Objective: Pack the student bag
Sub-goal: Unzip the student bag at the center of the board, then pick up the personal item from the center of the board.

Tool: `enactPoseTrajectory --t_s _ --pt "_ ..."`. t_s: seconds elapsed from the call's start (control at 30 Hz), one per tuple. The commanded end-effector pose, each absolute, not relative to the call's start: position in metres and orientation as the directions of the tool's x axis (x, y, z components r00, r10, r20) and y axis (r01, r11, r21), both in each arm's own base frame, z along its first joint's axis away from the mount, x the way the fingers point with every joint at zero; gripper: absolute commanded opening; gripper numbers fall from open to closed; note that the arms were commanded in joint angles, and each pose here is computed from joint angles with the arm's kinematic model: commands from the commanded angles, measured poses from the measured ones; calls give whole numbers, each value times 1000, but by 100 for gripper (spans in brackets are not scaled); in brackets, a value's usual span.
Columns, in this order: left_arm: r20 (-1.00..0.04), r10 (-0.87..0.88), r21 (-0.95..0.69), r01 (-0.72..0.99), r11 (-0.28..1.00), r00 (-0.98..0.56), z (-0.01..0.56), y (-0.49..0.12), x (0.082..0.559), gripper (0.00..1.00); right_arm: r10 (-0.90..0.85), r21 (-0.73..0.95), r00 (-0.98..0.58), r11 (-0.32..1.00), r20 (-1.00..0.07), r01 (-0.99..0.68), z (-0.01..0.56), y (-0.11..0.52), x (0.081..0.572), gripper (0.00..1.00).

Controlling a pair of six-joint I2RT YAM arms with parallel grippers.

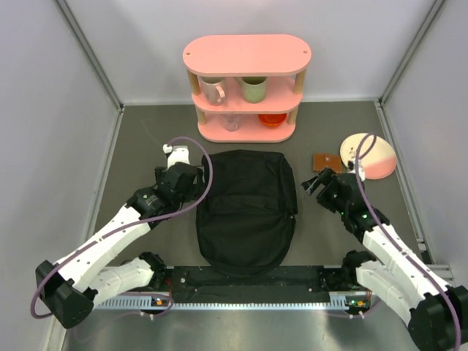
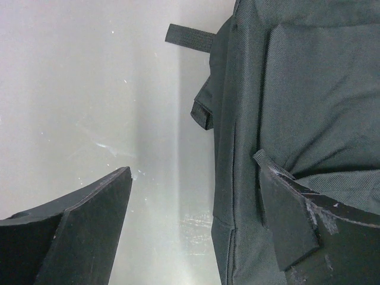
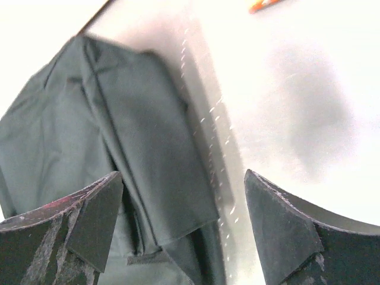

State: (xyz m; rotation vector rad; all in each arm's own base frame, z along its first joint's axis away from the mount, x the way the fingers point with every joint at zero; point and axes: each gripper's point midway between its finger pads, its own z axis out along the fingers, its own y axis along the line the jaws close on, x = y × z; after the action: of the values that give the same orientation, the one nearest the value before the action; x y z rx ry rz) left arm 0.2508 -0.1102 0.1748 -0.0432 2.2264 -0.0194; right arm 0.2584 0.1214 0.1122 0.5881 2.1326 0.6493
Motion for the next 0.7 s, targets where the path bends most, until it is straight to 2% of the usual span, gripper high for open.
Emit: enactPoseTrajectory --t_s 0.0,0.03,0.17,0.23,0.3,0.43,0.5,0.6,0.67 --pt "-827 -77 -98 8 995 -556 203 -117 253 93 643 582 -433 763 -632 282 138 73 277 83" --pt "-829 -86 -110 11 994 -553 204 -117 252 99 643 576 -424 764 -638 291 139 68 280 83" --pt "-834 -109 -168 61 984 -541 211 -128 250 99 666 564 -393 746 -634 355 146 43 299 85" --pt "-831 -117 -192 82 978 -543 212 -134 249 99 688 553 -413 726 -597 409 134 32 309 86" --pt "-830 -122 -208 98 973 -544 213 -138 249 99 679 538 -402 733 -614 416 143 26 326 86" --pt "-825 -127 -236 132 963 -551 212 -146 248 99 589 461 -483 808 -648 367 145 27 364 88" --pt "-820 -126 -246 146 958 -558 211 -149 246 99 499 430 -563 864 -658 264 145 39 389 88" --pt "-817 -124 -245 145 958 -562 207 -148 244 99 423 393 -634 898 -647 197 133 46 417 88" --pt "-821 -131 -253 148 956 -556 208 -148 243 99 406 361 -639 909 -653 209 136 41 434 89"
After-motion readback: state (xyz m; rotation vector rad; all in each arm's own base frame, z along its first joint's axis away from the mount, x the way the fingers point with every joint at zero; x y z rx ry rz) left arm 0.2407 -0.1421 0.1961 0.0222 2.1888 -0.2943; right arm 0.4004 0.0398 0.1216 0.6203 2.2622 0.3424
